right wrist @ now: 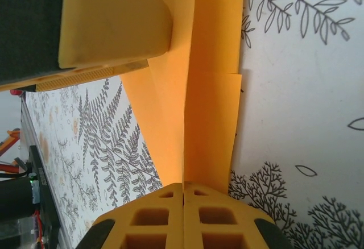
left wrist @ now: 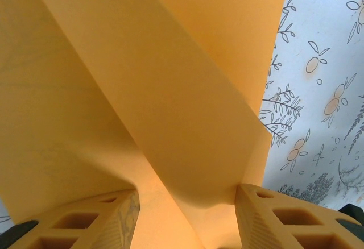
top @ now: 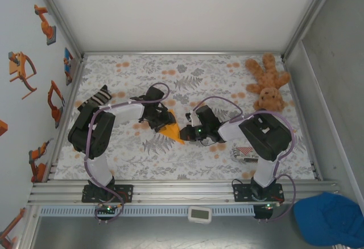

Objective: Fold a paper plane with a square sheet of paper (pick it up from the middle)
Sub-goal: Fourth fold the wing at the center of the table.

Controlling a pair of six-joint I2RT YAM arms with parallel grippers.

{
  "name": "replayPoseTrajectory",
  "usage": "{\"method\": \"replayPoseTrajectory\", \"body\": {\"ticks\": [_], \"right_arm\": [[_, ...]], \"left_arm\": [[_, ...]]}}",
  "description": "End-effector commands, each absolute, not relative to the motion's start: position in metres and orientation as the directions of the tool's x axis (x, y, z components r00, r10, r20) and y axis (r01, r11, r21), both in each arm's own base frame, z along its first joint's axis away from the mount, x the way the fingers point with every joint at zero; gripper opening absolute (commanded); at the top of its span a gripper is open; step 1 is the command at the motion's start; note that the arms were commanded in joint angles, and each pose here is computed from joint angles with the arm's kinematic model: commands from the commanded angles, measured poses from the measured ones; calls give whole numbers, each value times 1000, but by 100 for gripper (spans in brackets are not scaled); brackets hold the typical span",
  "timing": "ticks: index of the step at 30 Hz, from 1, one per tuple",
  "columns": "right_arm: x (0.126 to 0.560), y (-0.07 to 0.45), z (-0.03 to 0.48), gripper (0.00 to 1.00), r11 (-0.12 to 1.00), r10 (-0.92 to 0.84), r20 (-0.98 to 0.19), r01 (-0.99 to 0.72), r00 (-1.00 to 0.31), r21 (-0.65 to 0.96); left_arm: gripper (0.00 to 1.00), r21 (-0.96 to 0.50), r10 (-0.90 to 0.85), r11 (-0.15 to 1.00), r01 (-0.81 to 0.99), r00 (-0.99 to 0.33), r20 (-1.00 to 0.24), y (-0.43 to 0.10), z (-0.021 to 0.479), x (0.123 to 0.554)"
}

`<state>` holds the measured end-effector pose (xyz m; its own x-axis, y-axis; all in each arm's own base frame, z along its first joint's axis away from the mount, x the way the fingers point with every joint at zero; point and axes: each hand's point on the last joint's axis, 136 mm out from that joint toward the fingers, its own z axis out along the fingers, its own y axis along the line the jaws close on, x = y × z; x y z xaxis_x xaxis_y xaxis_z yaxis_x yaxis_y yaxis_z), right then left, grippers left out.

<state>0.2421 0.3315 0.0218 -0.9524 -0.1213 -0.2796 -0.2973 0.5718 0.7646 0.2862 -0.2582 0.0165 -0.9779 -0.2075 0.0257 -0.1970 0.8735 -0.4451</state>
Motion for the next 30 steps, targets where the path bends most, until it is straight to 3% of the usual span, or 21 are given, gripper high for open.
{"method": "replayPoseTrajectory", "body": {"ticks": [1, 14, 22, 30], "right_arm": [[240, 328, 10, 1, 582, -117, -234, -258, -965, 771], [241, 328, 8, 0, 550, -68, -142, -156, -987, 820], [242, 325, 7, 0, 576, -57, -125, -135, -990, 806], [241, 323, 5, 0, 587, -58, -121, -132, -991, 799]], "left_arm": [[51, -223, -210, 948, -227, -973, 99, -215, -32, 254], [59, -487, -142, 868, -97, -988, -57, -265, 44, 302], [60, -571, -184, 818, -62, -970, -158, -258, 80, 309], [36, -719, -166, 695, 21, -968, -189, -273, 83, 294]]}}
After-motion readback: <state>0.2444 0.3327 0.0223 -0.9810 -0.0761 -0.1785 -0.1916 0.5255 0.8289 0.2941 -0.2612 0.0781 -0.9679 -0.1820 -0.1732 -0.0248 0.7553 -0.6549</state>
